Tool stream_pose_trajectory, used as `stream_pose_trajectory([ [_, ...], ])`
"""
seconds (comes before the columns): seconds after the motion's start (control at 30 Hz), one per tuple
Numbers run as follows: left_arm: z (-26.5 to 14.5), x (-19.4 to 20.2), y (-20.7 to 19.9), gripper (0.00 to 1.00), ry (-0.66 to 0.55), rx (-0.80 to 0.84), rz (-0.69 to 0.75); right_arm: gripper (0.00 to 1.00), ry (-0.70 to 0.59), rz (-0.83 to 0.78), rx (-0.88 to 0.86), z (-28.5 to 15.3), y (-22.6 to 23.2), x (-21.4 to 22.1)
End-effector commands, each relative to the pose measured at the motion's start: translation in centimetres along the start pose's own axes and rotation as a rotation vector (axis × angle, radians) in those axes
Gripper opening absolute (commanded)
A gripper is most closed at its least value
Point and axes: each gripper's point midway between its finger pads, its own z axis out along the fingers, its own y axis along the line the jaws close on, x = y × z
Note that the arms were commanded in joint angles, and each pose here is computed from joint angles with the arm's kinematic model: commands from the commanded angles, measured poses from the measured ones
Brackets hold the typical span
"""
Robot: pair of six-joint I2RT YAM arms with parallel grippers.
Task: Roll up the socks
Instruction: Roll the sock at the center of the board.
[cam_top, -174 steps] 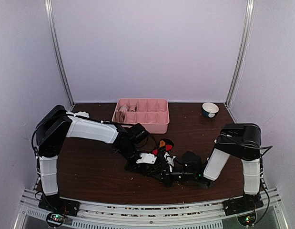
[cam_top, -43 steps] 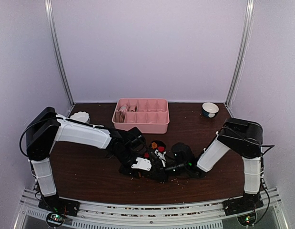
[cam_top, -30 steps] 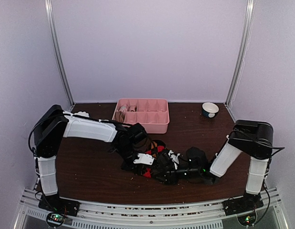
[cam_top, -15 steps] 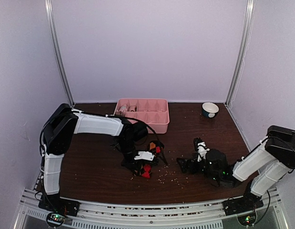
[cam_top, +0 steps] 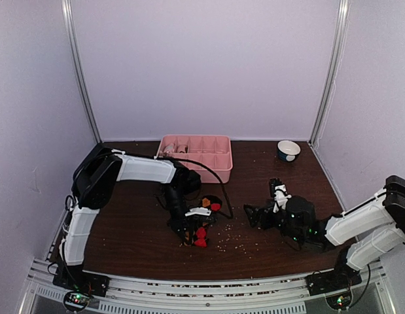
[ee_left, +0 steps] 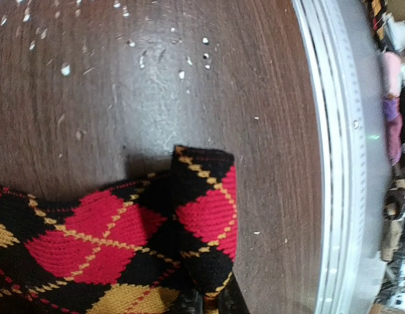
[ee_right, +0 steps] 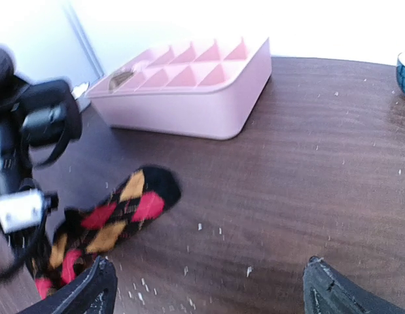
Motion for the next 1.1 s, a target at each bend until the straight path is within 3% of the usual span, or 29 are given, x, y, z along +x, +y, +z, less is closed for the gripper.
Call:
stream_pose_trajectory([
  [0.0,0.5,1.3,0.6,0.03,-0.014,0.103,-0.115,1.00,0.085,-0.141,-0.070,-1.4,0.6,3.7],
  [0.1,0.6,1.8,0.9,0.05,-0.021,0.129,-0.150,1.00,0.063,-0.230,0.059,-2.3,0.4,3.7],
  [0.27,0.7,2.6,1.2,0.05,-0.019,0.136,-0.188,1.00,-0.008,-0.167,0.077,-1.5,1.7,0.5],
  [0.33,0.8,2.8,1.5,0.05,-0.009,0.131,-0.197,1.00,0.017,-0.204,0.005,-0.7,3.5,0.4],
  [0.5,1.0,3.4,1.7,0.05,0.024,0.134,-0.221,0.80,0.160,-0.415,-0.359,-1.7,9.5,6.6],
  [0.6,1.1,3.7,1.7,0.04,0.044,0.135,-0.215,0.68,0.092,-0.583,-0.528,-3.8,12.9,8.4],
  [0.83,0.9,4.2,1.2,0.05,0.067,0.137,-0.186,0.55,0.115,-0.774,-0.716,-2.1,18.9,10.6],
  [1.07,1.2,4.8,0.4,0.05,0.075,0.165,-0.174,0.46,0.135,-0.894,-0.769,0.6,21.3,12.6],
])
